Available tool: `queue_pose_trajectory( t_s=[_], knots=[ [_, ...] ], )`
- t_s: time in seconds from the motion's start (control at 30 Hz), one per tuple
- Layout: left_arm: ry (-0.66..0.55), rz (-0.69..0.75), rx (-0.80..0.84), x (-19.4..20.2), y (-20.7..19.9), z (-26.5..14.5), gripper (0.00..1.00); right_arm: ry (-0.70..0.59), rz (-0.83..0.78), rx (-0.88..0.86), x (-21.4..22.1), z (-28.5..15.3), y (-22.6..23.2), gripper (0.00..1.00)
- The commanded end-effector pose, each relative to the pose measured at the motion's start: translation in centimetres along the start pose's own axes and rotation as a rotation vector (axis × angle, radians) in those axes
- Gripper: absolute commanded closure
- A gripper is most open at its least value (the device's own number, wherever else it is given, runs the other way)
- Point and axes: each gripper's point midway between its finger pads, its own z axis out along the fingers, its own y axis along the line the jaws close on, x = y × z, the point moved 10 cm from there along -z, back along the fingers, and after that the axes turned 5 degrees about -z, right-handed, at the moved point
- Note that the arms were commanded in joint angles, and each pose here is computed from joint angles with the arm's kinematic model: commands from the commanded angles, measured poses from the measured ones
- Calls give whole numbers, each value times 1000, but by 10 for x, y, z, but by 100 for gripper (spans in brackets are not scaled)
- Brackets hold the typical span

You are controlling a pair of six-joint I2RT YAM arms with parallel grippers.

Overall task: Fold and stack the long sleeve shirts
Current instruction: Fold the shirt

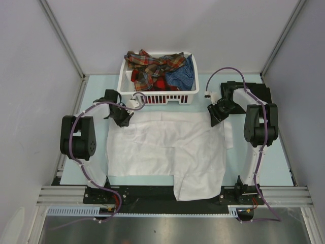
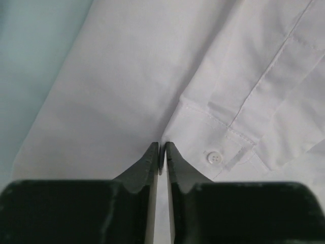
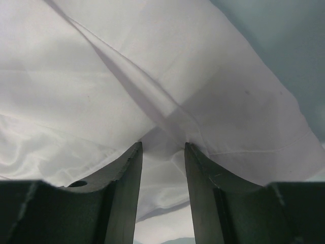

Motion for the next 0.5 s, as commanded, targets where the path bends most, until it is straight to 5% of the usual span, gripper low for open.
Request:
queue_pose_trajectory(
  t_s=[0.0, 0.4, 0.43, 0.47],
  knots=[
    [-64, 46, -47, -20, 4, -30, 89, 2, -4, 21, -1, 2, -3, 57],
    [-60, 5, -97, -20, 29, -26, 95, -1, 1, 63, -4, 2, -10, 56],
    [-60, 0, -106, -19, 32, -25, 95, -7, -3, 68, -6, 1, -10, 56],
    [-56, -6, -111, -17, 34, -24, 84, -13, -4, 70, -8, -3, -9, 54]
  ],
)
